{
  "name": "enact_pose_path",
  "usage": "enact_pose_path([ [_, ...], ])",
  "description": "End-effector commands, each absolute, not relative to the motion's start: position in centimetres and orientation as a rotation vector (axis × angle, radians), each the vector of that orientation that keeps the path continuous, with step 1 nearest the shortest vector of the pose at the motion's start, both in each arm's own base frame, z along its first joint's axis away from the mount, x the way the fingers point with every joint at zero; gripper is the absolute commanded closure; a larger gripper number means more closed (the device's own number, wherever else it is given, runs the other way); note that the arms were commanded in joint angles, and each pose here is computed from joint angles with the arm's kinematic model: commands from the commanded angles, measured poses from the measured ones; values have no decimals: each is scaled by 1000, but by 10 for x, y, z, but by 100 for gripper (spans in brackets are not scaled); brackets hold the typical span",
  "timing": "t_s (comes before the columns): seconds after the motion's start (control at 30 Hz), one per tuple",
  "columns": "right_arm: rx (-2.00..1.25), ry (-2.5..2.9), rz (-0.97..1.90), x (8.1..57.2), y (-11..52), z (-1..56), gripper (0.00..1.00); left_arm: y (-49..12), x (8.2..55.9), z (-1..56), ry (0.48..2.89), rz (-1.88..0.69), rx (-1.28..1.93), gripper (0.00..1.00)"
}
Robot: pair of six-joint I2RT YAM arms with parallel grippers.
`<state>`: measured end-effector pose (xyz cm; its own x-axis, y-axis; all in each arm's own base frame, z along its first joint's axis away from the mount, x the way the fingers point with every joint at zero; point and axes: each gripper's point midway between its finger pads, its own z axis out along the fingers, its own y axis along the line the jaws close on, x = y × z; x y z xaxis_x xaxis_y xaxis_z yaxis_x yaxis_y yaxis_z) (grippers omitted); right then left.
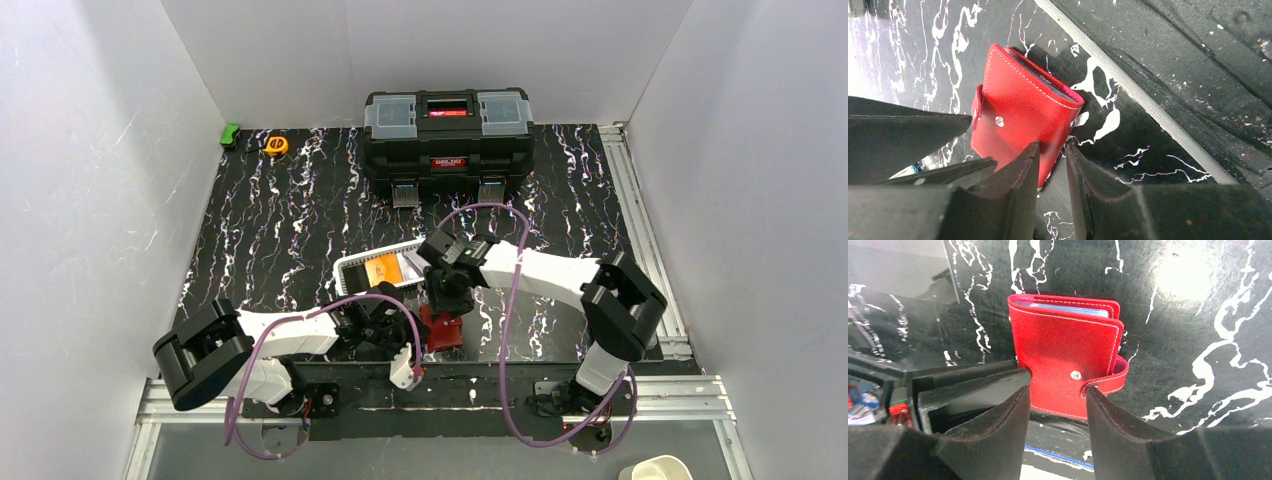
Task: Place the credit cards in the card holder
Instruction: Close the card holder at the center of the board.
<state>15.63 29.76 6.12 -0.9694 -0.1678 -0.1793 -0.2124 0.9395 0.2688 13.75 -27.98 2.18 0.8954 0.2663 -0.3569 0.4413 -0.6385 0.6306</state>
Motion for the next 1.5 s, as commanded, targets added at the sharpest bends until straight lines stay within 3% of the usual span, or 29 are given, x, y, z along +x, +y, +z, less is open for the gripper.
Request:
enact_pose_path([
  [0.0,-337,2936,144,155,277,62,48,-239,110,-16,622,-395,2448,74],
  [0.27,-382,2890,-78,157,269,63,52,-239,110,-16,621,-393,2447,74],
  [0.67,-386,2898,-47,156,279,57,58,-238,110,-16,622,-392,2446,75],
  [1.47,-364,2863,-21,159,274,61,98,-242,112,-14,613,-394,2443,75],
])
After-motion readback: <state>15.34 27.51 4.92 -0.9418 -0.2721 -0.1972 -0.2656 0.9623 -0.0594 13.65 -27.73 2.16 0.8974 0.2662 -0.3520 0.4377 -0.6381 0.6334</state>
